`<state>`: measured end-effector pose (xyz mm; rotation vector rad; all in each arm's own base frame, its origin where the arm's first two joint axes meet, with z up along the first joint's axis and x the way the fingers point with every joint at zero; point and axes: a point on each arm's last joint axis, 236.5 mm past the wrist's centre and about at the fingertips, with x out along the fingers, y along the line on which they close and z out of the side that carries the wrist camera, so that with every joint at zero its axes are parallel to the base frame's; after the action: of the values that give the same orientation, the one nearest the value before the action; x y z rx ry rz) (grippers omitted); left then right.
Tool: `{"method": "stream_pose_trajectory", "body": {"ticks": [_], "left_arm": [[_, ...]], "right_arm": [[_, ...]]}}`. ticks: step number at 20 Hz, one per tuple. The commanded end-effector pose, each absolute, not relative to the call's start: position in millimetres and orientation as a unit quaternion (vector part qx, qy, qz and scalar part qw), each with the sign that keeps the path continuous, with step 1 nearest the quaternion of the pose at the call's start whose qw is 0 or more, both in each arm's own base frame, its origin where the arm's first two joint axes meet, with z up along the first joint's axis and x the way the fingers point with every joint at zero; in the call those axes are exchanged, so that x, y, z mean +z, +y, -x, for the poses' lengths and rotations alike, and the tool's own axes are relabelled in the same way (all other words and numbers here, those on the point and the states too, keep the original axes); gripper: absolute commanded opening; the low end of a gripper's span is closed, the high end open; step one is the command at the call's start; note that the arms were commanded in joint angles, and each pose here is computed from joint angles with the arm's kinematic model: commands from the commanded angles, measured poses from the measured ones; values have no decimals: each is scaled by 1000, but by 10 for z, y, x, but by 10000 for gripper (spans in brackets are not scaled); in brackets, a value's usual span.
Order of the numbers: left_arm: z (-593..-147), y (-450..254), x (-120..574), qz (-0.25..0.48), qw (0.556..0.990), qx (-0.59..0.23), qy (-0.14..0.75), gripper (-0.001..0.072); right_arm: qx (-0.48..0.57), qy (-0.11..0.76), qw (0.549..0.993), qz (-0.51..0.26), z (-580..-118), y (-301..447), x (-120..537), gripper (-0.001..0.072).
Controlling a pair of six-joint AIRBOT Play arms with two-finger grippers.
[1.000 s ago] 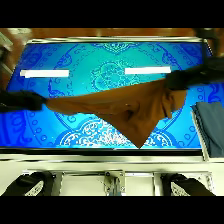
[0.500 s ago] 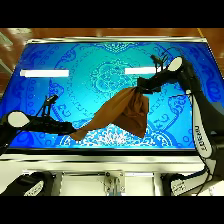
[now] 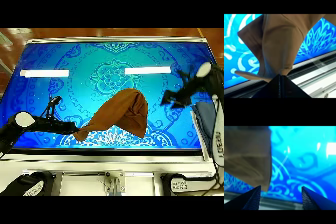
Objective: Fold the shirts.
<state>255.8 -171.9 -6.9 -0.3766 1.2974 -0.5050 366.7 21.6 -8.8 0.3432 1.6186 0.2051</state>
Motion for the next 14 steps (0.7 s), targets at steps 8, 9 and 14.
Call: {"method": "stream_pose_trajectory", "body": {"ticks": [8,9,14], "left_arm": [[-2677,-1737,74,168,764,-238,575,31],[-2706,-1743,119,168,767,-240,571,31],[-2849,-1775,370,152,785,-258,542,31]], "right_arm": [[74,723,620,-294,-2638,976,-1127,614],[71,715,635,-285,-2701,1040,-1168,614],[59,681,676,-275,-2932,1310,-1236,613]]}}
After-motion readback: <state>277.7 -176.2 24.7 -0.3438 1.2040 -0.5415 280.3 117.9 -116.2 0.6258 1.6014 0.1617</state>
